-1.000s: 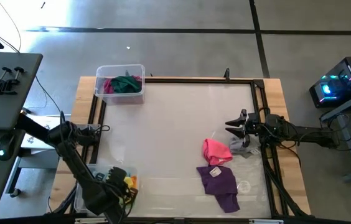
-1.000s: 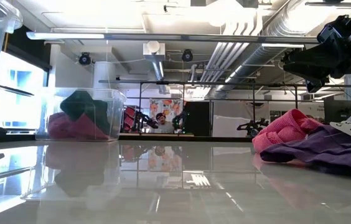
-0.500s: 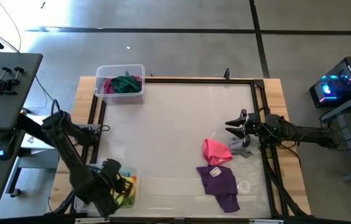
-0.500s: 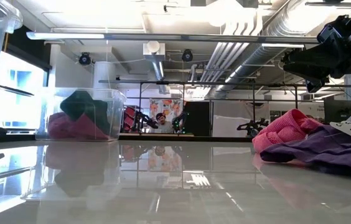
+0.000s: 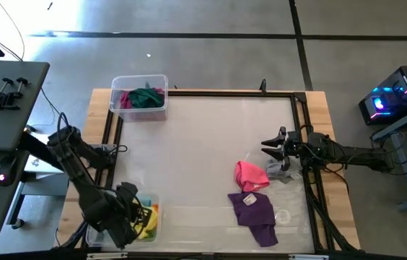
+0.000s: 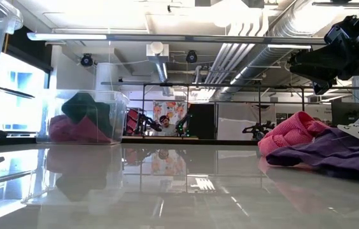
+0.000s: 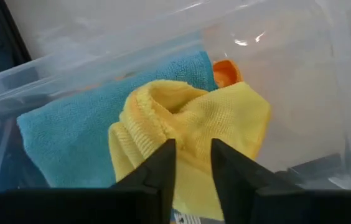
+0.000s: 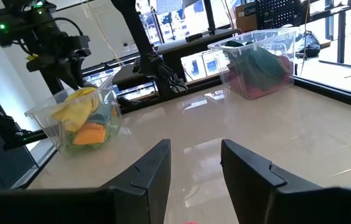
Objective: Sort towels by color in basket
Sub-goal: Put the yellow towel into the bottom transparent bin
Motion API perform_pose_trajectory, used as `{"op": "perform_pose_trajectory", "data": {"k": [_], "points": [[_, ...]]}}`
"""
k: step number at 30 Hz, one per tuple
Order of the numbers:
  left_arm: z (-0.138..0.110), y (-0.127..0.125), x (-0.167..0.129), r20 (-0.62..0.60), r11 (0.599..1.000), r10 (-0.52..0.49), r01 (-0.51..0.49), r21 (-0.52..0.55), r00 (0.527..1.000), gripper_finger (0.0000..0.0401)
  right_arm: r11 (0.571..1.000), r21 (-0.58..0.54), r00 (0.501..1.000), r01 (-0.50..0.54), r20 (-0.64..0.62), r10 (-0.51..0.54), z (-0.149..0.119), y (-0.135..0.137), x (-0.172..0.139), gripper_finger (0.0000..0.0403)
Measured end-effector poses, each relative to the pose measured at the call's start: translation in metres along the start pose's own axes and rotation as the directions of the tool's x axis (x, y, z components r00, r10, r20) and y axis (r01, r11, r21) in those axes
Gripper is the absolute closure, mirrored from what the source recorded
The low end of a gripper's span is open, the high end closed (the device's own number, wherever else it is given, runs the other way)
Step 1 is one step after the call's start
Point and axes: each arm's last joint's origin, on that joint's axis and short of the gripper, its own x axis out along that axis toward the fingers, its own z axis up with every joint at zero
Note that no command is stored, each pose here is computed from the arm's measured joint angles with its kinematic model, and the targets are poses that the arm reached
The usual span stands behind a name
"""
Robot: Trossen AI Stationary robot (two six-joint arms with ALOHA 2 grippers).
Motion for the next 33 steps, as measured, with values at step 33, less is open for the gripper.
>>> {"op": "perform_pose_trajectory", "data": {"k": [33], "points": [[-0.015, -0.001, 0.071, -0.069, 0.999, -0.003, 0.005, 0.034, 0.998, 0.0401, 1.000, 0.000, 1.000, 0.000, 0.000, 0.000, 0.000, 0.000, 0.000, 0.0265]]}}
